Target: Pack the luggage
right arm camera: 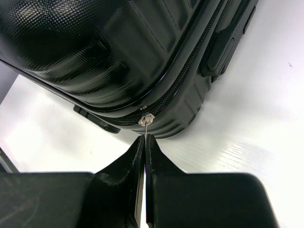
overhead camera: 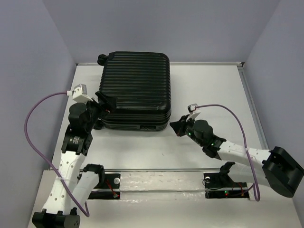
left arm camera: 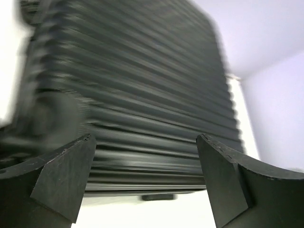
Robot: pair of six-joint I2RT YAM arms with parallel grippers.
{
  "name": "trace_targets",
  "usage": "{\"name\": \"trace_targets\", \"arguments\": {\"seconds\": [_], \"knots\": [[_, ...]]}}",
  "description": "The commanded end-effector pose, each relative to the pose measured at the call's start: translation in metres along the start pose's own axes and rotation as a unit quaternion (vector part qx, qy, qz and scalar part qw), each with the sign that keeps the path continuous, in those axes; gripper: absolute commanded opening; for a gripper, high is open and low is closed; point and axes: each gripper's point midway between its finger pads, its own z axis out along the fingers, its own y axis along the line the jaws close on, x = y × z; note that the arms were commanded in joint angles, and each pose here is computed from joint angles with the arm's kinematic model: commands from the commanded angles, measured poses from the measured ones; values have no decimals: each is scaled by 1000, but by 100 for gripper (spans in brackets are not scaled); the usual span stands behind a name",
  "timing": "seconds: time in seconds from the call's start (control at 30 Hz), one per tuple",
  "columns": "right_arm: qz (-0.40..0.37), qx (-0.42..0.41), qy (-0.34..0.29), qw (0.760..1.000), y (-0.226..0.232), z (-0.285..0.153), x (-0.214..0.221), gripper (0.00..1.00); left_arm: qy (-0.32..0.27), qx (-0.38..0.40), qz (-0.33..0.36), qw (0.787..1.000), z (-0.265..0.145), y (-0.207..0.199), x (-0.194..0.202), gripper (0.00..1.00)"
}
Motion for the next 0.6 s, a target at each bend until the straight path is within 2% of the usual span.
{"name": "trace_targets", "arguments": {"seconds": [0.0,0.07,0.13,0.2,0.43,0.57], "knots": [[1,-2,8,1000,-2,-10,-1,7,-13,-118,51,992,-11,48,-8,99],[-1,-8,10,1000,1,-10,-2,7,-17,-153,50,987,-9,68,-13,99],[-3,-12,14,1000,2,-9,-1,7,3,-132,37,991,-5,71,-9,99],[-5,-12,16,1000,2,-9,0,7,1,-143,18,990,-6,88,-16,99],[-14,-26,25,999,7,-9,2,7,11,-137,-16,990,-6,92,-4,99],[-15,-35,23,999,10,-11,1,7,-23,-161,-28,986,-15,105,-12,99]]}}
